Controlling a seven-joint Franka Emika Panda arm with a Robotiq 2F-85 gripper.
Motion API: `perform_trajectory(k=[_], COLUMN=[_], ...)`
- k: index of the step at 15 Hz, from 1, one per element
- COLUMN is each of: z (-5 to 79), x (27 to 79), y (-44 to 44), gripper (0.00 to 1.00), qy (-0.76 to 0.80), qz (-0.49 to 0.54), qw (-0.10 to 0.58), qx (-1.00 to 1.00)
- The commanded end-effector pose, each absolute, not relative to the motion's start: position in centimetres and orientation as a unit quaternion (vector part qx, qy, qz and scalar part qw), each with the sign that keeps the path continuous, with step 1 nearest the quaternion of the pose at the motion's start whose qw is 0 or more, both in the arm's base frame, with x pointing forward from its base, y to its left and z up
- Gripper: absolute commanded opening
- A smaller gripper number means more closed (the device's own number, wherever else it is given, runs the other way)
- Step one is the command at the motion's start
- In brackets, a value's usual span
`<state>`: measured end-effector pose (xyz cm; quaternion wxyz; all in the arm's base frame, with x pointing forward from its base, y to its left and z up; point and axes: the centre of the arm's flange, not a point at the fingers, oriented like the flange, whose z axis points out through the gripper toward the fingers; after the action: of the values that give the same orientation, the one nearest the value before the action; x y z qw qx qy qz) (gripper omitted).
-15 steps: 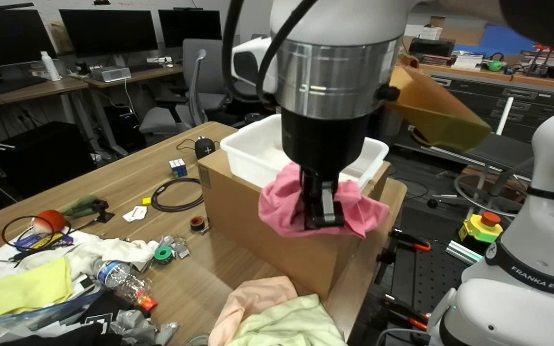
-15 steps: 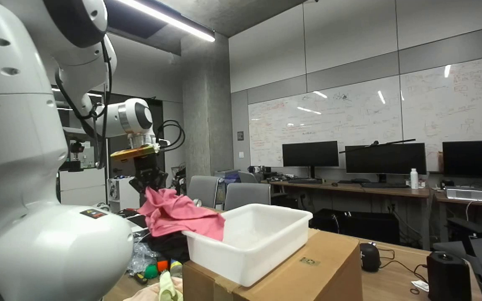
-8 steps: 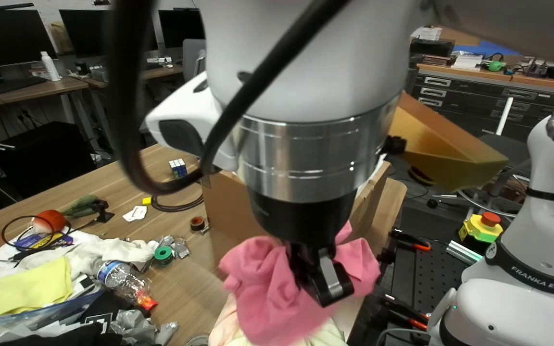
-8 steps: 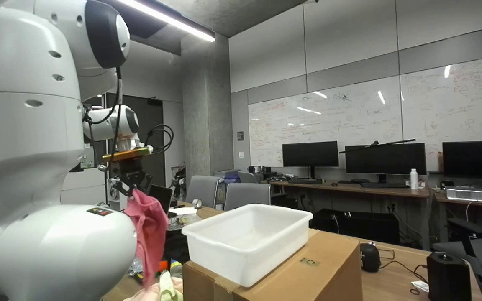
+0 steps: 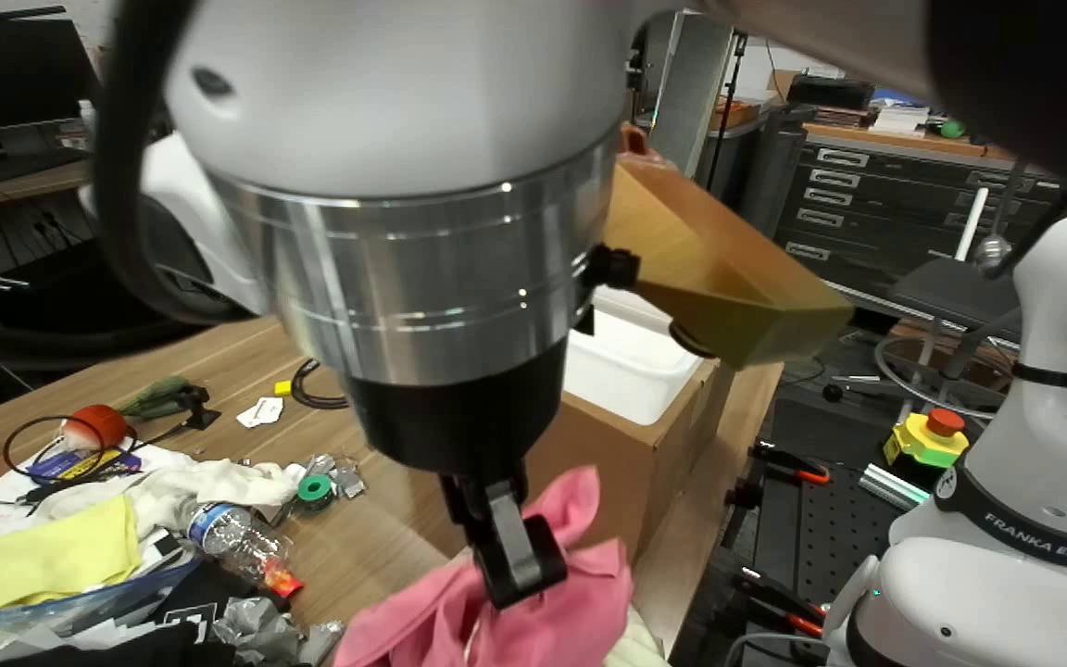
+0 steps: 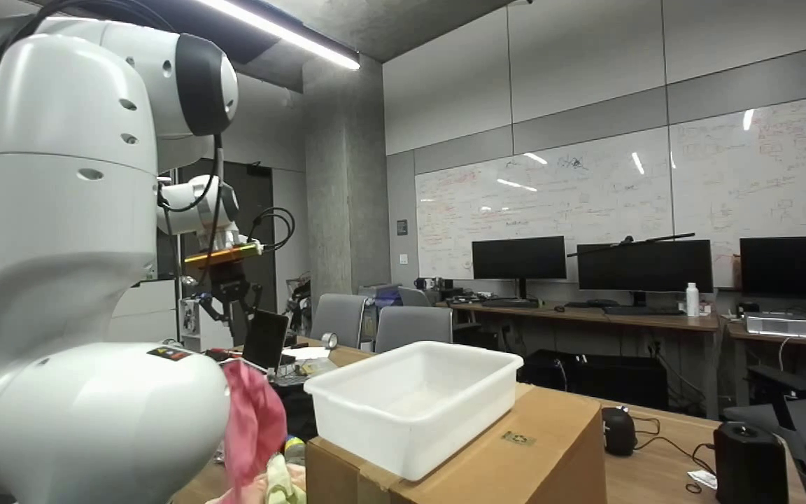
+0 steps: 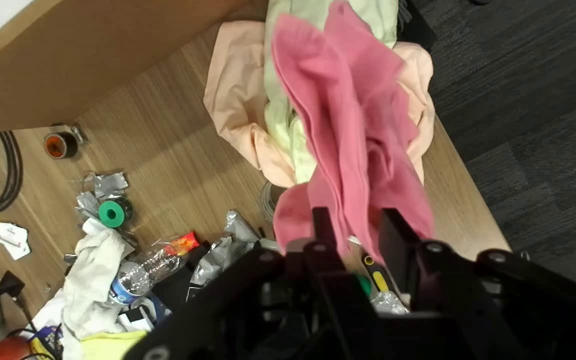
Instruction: Remove the towels and t-shirts from the white storage bin
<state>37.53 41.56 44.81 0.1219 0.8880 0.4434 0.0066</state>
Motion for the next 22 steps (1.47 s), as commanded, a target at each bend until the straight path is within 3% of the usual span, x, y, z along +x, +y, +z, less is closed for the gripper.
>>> perform_trajectory(k=[1, 6, 12, 22], z=[45.6, 46.0, 46.5, 46.7], x=[39.5, 40.7, 41.5, 38.3], y=[42.0, 39.5, 30.8, 16.4], gripper=[0.64, 0.99, 1.00, 1.00], qy=[0.442, 0.403, 0.281, 0.048], qz=[0.010, -0.018, -0.076, -0.012], qw=[0.118, 0.116, 0.125, 0.085], qx=[0.889, 0.908, 0.949, 0.995])
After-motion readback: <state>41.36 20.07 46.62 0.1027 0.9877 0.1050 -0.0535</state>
